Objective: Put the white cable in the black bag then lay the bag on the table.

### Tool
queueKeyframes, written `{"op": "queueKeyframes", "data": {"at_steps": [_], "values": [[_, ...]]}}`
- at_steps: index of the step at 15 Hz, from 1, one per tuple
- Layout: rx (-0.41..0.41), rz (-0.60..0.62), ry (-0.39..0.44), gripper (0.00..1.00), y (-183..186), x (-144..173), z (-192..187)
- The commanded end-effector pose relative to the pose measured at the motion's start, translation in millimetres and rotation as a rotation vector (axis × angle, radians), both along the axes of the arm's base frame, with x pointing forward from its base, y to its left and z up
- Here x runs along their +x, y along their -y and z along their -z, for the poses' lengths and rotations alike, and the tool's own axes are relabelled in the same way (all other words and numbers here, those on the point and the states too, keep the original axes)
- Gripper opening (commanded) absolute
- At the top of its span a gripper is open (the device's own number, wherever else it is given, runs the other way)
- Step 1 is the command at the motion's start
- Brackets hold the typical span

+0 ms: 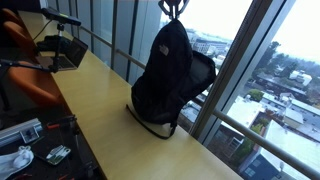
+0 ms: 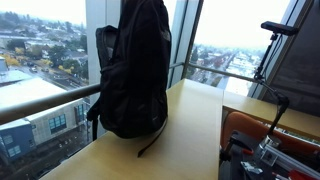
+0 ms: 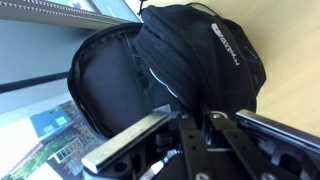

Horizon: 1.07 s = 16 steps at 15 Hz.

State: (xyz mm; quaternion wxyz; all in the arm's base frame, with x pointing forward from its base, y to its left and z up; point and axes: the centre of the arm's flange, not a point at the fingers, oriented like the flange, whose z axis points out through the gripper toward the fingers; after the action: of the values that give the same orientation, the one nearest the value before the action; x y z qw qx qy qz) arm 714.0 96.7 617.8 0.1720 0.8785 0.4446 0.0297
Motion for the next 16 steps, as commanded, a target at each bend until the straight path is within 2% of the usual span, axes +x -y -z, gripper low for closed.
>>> {"op": "queueKeyframes", "data": {"at_steps": [1, 8, 12, 16], "values": [[0.010, 0.089, 0.045, 0.03, -34, -67, -33], [0.049, 0.317, 0.004, 0.03, -92, -132, -38], [0.062, 0.408, -0.037, 0.03, -135, -162, -16], [0.066, 0.476, -0.090, 0.03, -173, -179, 22]]}}
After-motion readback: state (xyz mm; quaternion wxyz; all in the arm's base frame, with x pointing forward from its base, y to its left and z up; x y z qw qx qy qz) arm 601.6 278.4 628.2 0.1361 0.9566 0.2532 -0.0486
